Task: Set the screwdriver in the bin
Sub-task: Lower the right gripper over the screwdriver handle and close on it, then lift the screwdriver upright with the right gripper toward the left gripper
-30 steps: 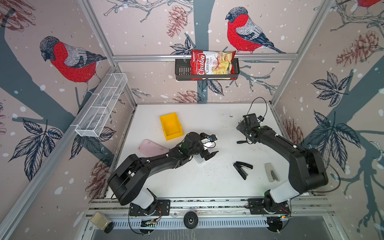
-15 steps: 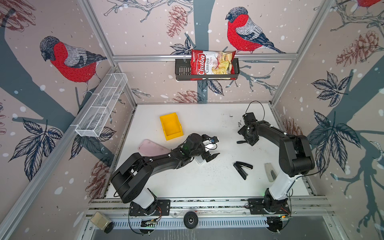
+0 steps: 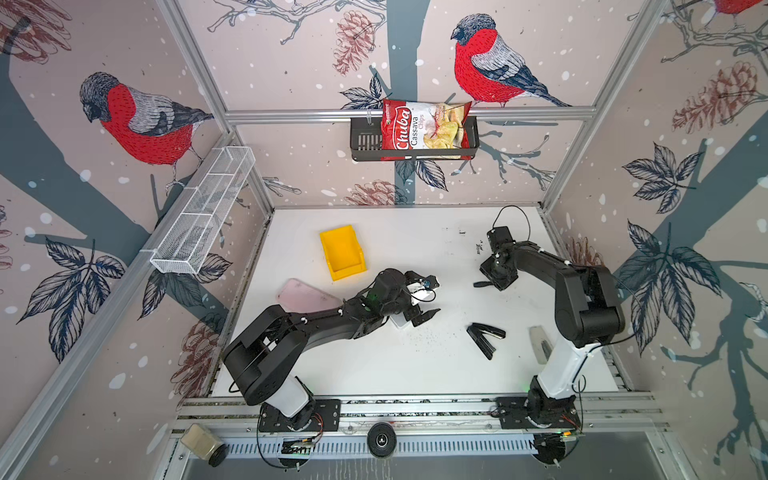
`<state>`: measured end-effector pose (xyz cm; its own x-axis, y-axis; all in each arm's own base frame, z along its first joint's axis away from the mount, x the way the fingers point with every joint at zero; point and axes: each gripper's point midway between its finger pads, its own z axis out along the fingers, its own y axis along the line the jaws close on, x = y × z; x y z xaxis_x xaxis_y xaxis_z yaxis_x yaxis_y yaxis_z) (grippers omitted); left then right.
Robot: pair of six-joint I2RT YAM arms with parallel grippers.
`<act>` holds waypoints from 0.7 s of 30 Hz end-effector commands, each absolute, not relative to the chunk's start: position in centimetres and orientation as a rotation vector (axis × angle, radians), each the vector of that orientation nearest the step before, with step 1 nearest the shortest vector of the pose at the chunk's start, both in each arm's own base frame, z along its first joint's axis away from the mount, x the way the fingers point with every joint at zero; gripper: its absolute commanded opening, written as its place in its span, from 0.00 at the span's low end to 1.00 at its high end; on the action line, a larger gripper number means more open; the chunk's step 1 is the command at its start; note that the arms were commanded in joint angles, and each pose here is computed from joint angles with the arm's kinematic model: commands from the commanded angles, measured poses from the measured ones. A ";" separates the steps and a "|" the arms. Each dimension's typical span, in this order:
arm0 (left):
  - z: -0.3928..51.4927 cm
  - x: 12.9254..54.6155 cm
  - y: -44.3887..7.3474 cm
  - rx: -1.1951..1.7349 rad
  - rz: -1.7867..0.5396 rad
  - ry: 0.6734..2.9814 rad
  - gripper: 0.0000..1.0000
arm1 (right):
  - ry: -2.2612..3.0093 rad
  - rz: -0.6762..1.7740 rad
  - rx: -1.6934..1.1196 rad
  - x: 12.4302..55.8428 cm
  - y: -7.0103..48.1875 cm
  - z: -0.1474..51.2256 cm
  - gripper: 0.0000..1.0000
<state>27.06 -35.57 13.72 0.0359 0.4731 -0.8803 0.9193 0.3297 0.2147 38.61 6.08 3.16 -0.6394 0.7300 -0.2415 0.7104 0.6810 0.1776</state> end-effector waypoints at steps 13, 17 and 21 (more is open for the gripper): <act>13.8 28.0 -36.2 1.279 -0.513 1.584 0.97 | 2.672 0.059 1.165 37.7 6.1 1.5 0.33; 13.9 28.3 -36.2 1.263 -0.504 1.596 0.97 | 2.670 0.058 1.173 37.6 6.0 1.4 0.25; 13.9 28.3 -36.2 1.255 -0.508 1.603 0.97 | 2.673 0.062 1.179 37.4 5.8 1.2 0.20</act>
<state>27.93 -35.97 13.29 0.0285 0.4927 -0.8697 0.9042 0.3582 0.2326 38.01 5.84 1.72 -0.6482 0.7336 -0.2041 0.7225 0.6771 0.1394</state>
